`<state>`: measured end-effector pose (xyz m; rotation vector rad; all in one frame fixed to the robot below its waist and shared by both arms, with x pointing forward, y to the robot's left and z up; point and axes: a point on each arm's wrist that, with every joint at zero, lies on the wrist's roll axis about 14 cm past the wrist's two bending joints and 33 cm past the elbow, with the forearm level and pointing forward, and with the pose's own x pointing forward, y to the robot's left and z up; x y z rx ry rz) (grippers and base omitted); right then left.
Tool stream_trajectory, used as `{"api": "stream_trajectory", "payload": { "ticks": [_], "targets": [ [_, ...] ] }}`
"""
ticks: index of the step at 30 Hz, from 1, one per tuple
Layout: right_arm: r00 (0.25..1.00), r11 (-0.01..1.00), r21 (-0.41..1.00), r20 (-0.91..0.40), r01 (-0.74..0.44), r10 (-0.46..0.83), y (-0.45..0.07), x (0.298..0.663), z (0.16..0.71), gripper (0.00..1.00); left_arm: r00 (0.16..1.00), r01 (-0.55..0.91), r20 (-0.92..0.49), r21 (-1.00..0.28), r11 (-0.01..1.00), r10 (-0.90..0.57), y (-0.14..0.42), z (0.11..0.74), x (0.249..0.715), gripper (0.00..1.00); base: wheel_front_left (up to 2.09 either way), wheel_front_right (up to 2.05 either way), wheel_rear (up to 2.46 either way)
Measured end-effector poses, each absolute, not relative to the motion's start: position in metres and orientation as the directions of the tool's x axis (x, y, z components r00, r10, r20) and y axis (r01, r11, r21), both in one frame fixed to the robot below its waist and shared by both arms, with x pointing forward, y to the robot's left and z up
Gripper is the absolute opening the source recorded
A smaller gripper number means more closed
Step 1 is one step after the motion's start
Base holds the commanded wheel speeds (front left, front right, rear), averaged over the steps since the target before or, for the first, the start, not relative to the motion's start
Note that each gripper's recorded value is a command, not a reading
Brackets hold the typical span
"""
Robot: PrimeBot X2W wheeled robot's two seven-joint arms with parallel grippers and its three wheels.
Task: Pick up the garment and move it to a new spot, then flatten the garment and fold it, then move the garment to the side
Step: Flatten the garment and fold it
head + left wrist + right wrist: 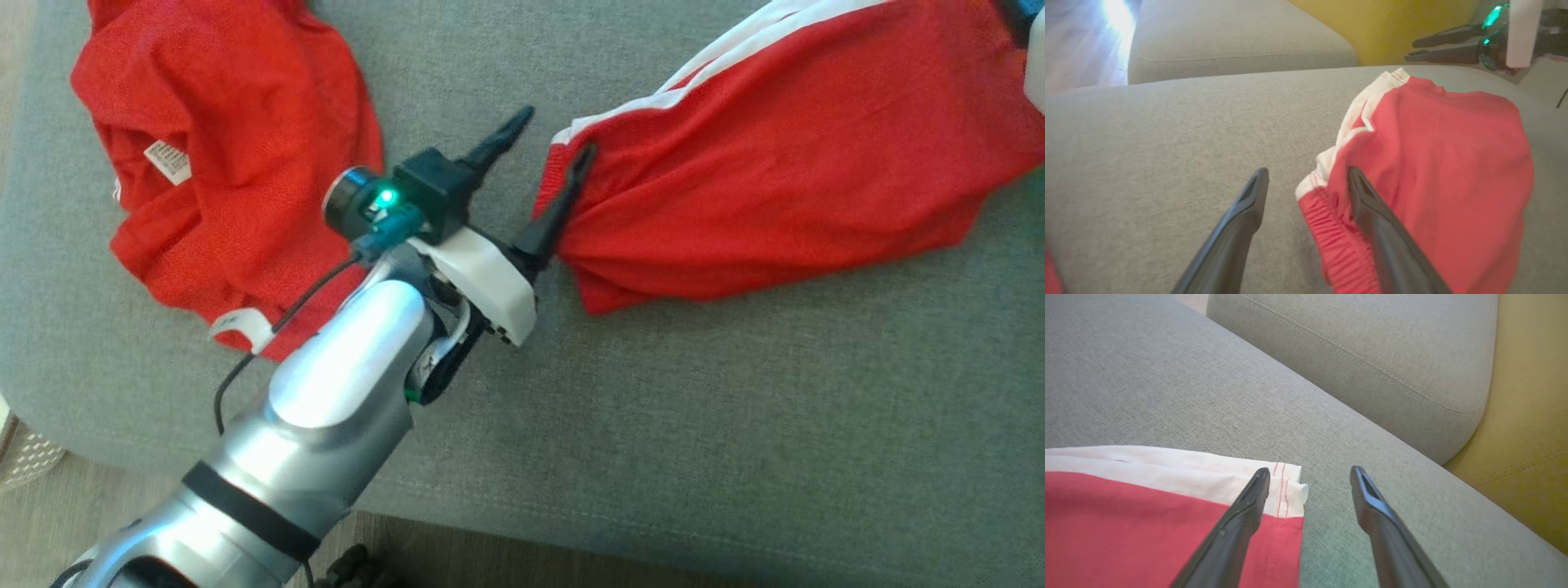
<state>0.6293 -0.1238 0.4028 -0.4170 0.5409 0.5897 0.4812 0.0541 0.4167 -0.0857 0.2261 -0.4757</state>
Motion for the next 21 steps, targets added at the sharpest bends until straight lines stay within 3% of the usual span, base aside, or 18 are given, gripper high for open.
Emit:
{"api": "stream_trajectory", "payload": {
  "ticks": [8, 16, 21],
  "targets": [
    [0.797, 0.820, -0.220, -0.460, -0.529, 0.391, -0.140, 0.634, 0.447, 1.00, 0.924, 0.349, -0.110, -0.151, 0.925, -0.367, 0.074, 0.451, 0.491, 1.00, 0.00, 0.00, 0.00],
    [0.836, 0.845, -0.223, -0.401, -0.485, 0.374, -0.155, 0.597, 0.464, 1.00, 0.961, 0.265, -0.034, -0.169, 0.949, -0.274, 0.098, 0.484, 0.481, 1.00, 0.00, 0.00, 0.00],
    [0.896, 0.883, -0.220, -0.268, -0.415, 0.354, -0.173, 0.590, 0.506, 1.00, 0.966, 0.257, 0.043, -0.194, 0.947, -0.253, 0.096, 0.512, 0.480, 1.00, 0.00, 0.00, 0.00]
  ]
}}
